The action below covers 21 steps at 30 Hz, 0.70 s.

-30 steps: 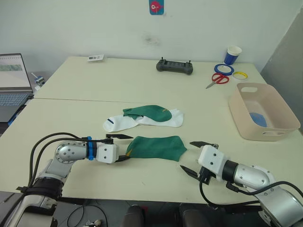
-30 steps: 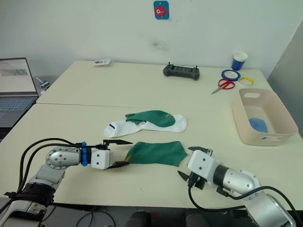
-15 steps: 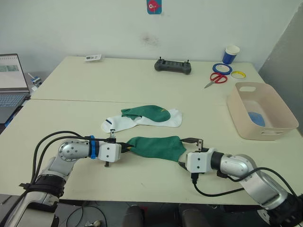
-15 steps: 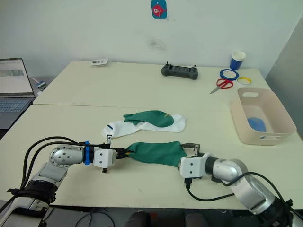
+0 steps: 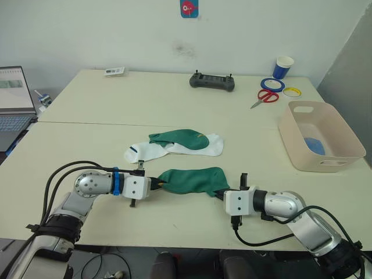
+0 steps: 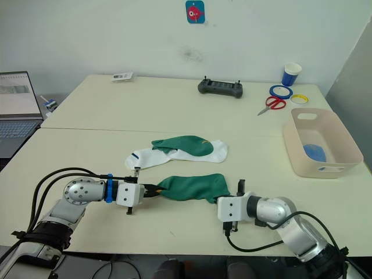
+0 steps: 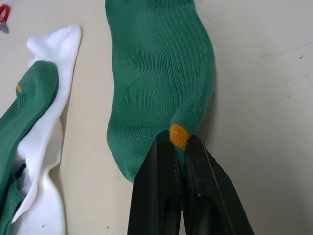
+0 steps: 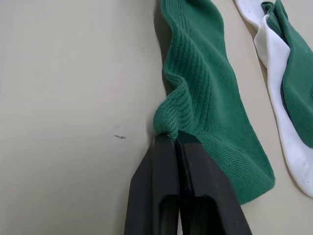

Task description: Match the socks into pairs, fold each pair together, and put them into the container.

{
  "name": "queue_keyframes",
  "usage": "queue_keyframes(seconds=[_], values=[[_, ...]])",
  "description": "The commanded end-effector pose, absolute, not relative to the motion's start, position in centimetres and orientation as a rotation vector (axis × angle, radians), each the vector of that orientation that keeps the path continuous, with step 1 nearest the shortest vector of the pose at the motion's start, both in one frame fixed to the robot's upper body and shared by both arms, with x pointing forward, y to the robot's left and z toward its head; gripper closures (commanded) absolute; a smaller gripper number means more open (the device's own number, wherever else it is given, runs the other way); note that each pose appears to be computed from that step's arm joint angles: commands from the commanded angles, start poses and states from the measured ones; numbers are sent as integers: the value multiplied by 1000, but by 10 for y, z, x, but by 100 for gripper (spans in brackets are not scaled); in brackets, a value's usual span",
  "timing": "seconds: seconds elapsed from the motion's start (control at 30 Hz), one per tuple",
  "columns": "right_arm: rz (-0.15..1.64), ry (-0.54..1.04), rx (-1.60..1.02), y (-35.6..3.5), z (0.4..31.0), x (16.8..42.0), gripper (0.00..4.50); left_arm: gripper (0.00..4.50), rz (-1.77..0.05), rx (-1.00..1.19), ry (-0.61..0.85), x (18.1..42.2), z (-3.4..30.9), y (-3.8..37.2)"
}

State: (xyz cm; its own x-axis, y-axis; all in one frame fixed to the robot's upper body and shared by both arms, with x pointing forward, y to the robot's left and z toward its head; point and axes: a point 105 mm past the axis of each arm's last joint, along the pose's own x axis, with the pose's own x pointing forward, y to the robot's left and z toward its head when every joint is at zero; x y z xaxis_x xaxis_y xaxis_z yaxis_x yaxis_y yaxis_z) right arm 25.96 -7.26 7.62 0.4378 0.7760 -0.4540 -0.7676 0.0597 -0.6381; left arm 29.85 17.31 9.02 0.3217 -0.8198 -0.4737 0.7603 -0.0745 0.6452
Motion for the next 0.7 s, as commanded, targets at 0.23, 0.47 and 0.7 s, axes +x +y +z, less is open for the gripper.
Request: queue_keyframes(seconds=[0.23, 0.47, 0.7], values=[[1219, 38, -515, -71, 128, 216, 448, 450, -1561, 564, 298, 255, 121, 162], [1299, 257, -211, -73, 136, 172, 448, 450, -1766, 284, 709, 191, 124, 175], [1085, 470, -93, -90, 113, 195, 448, 450, -1597, 114, 806, 223, 102, 166]])
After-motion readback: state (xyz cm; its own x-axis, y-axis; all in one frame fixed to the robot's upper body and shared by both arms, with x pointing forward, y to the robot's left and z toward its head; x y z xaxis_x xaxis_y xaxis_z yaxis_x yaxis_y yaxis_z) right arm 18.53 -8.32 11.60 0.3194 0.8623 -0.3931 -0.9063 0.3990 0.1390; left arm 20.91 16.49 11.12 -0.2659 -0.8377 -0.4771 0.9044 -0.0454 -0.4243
